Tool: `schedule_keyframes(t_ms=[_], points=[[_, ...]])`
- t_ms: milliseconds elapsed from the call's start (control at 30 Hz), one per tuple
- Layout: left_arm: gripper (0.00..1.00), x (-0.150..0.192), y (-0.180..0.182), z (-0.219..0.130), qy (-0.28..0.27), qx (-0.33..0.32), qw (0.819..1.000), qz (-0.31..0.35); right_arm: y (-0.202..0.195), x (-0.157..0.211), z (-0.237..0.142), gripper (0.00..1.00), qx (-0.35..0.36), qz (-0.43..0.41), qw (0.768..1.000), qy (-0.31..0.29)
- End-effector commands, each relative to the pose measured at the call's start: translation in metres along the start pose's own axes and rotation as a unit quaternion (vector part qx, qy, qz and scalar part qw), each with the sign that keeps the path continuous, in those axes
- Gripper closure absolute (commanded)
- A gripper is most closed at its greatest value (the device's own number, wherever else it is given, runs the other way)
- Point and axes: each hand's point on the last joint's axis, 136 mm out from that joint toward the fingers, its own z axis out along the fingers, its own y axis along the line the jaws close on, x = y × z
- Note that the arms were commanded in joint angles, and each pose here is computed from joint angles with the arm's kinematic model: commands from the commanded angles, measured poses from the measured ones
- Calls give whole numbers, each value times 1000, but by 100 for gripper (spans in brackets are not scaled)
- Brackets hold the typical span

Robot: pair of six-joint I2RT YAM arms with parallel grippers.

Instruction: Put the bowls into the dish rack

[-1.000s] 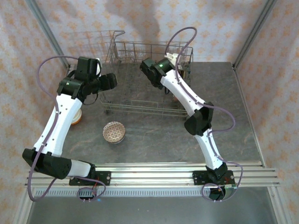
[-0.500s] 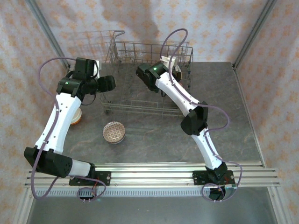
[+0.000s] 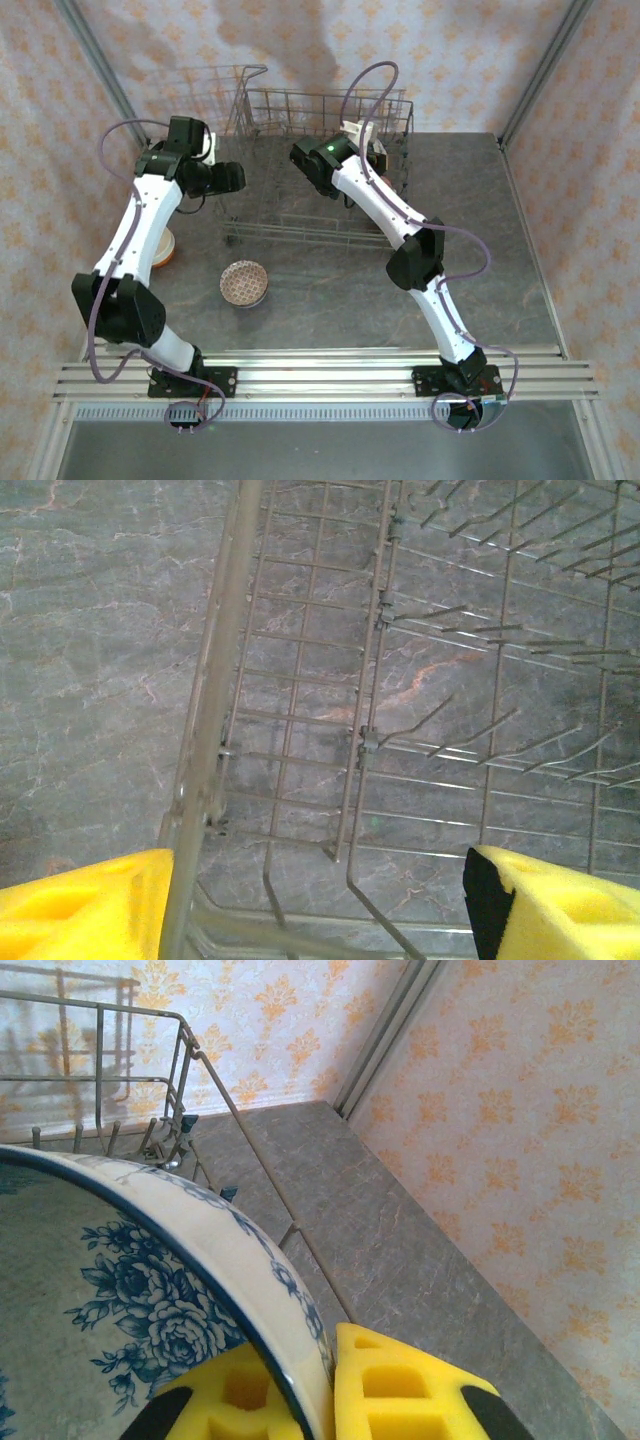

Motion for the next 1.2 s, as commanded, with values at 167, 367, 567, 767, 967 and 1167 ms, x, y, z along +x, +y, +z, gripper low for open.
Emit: schedule_keyframes(t_ms=[167,367,567,767,967,1167], points=[[24,-19,11,8,0,-41,998,38,-33,-9,-8,100,27,-58,998,-15],[24,-10,-1,17,16,-34,997,65,-37,-15,-10,100,32,-63,997,-28],[23,-2,-20,17,21,-29,995,95,-41,-19,-10,100,38,-77,996,-37],[23,9,-44,11,25,-4,993,118,-50,-20,-5,100,52,-90,994,-41],[23,25,-64,8,30,28,991,124,-74,-23,4,100,67,-79,994,-33],[23,42,-90,6,40,60,988,140,-93,-29,14,100,91,-93,991,-38]])
